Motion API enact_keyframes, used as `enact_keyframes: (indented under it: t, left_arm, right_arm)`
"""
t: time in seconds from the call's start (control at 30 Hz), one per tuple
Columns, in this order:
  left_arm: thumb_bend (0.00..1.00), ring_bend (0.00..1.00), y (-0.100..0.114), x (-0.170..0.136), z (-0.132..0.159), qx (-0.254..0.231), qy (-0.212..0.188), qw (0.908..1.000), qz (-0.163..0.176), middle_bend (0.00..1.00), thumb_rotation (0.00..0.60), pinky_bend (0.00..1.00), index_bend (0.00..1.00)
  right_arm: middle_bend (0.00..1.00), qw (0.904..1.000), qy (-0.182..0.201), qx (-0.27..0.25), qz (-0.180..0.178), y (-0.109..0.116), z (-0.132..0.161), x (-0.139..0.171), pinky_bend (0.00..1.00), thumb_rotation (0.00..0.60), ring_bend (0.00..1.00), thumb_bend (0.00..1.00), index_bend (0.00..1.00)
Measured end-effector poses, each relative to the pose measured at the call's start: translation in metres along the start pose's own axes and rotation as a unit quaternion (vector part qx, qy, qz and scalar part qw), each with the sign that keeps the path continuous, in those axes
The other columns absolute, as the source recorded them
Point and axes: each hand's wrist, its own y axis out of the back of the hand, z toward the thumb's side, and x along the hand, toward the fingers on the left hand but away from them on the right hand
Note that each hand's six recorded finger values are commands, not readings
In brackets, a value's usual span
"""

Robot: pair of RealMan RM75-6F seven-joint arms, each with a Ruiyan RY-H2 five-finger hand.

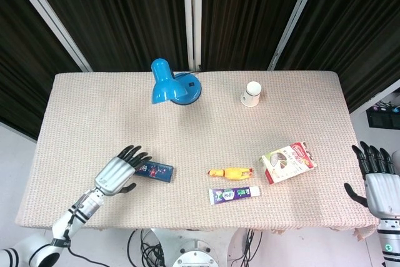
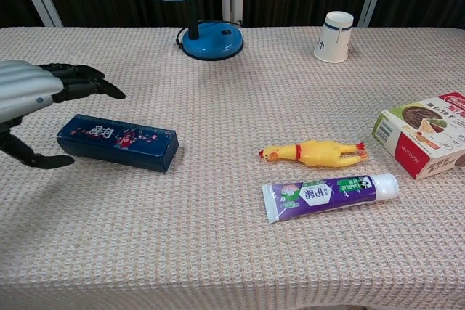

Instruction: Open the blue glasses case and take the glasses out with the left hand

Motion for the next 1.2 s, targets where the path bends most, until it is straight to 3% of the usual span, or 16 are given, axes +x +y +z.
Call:
enact_keyframes:
  t: [0.23,1.0,1.2]
  left_arm:
    - [0.28,0.03,0.0,0.015,0.006,0.004,-0.019,0.9998,0.005,0.19,0.6,0.13,0.16]
    - [0.28,0.04,-0.011,0.021,0.002,0.003,-0.015,0.9998,0.009,0.24,0.6,0.12,0.18]
    - [0.28,0.07,-0.013,0.022,0.001,0.0,-0.015,0.9998,0.009,0.3,0.6,0.12,0.17]
  right_arm:
    - [0.0,0.9999,-0.006,-0.005,-0.007,0.002,-0.004,-0.001,0.0,0.6,0.0,0.18,0.0]
    - [0.0,0.9997,-0.021,-0.01,-0.012,0.004,-0.013,-0.003,0.0,0.6,0.0,0.19,0.0]
    - [0.0,0.9997,-0.022,-0.01,-0.01,0.003,-0.013,-0.004,0.0,0.6,0.0,0.19,0.0]
